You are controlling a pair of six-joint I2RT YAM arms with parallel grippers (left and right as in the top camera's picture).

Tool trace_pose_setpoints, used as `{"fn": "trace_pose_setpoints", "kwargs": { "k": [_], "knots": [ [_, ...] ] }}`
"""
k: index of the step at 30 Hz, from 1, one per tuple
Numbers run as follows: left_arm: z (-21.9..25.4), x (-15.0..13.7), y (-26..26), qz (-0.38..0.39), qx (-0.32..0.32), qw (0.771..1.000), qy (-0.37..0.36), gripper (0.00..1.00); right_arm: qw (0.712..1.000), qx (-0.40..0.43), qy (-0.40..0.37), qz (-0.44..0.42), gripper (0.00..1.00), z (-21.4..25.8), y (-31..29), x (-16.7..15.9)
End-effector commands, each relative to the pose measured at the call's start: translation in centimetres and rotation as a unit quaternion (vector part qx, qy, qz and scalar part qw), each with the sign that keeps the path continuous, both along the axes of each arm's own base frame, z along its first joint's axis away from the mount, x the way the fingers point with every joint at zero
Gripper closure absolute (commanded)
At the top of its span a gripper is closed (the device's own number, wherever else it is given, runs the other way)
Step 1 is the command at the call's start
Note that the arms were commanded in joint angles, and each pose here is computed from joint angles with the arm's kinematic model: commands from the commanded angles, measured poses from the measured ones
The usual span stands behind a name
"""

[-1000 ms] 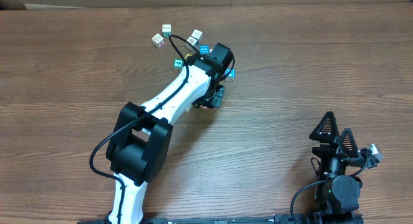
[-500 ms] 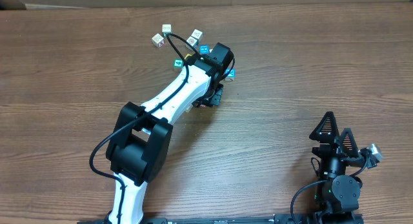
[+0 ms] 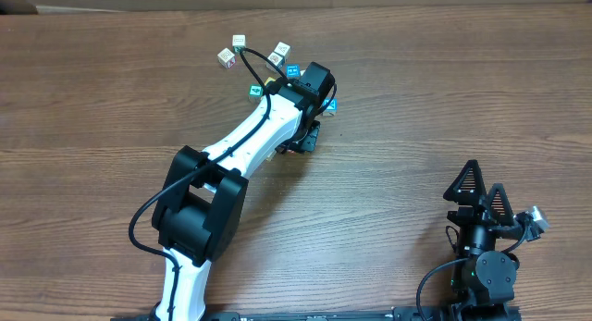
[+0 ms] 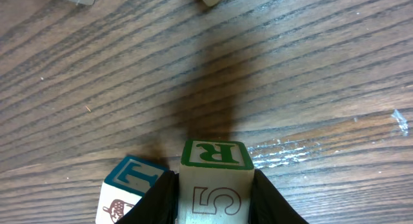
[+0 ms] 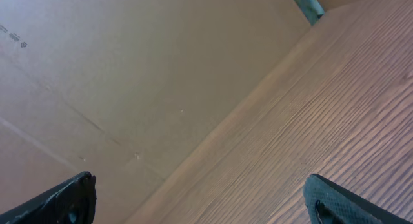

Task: Form a circle

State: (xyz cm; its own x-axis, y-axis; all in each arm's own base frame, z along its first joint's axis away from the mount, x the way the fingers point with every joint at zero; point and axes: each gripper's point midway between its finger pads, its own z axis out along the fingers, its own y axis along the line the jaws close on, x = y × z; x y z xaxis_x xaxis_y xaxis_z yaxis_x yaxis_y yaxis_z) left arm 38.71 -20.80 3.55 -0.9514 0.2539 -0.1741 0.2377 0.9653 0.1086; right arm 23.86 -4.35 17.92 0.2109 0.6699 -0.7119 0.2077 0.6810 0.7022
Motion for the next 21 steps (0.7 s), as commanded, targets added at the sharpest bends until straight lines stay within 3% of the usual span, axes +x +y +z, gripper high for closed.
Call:
{"fn": "trace_pose_setpoints", "kwargs": {
  "k": [1, 21],
  "knots": [
    [-0.6, 0.1, 0.7, -0.007, 0.018, 1.000, -0.001, 0.74, 1.000, 0.000, -0.001, -0.005, 0.00, -0.2, -0.2, -0.1],
    [-2.1, -0.1, 1.1, -0.006, 0.020, 1.000, -0.006, 0.64, 1.000, 0.000, -0.001, -0.005, 0.00, -0.2, -0.2, -0.1]
  ]
}}
